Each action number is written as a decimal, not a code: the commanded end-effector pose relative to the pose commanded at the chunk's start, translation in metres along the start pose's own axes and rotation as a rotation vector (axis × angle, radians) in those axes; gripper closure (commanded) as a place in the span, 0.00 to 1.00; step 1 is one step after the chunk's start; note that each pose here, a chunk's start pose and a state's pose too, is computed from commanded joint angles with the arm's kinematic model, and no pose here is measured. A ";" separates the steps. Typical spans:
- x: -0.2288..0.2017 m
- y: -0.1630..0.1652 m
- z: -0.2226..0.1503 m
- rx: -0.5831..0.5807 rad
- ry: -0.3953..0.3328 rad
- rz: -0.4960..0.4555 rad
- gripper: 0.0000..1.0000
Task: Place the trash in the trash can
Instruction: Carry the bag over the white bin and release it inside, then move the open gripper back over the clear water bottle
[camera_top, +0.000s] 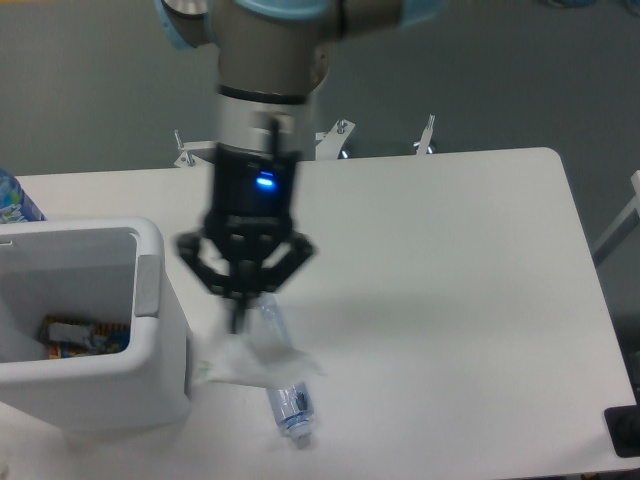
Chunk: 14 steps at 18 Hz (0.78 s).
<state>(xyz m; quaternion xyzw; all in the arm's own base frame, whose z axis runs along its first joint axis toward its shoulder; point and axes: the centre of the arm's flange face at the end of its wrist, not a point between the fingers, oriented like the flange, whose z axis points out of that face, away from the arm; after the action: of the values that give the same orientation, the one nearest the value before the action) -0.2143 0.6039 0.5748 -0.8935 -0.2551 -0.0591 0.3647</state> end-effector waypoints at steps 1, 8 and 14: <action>0.018 0.006 0.001 -0.007 0.018 0.025 1.00; 0.100 0.055 0.030 -0.100 0.105 0.122 1.00; 0.104 0.060 0.030 -0.105 0.109 0.131 0.04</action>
<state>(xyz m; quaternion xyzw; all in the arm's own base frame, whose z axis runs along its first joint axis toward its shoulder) -0.0968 0.6306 0.5462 -0.9217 -0.1722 -0.0970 0.3337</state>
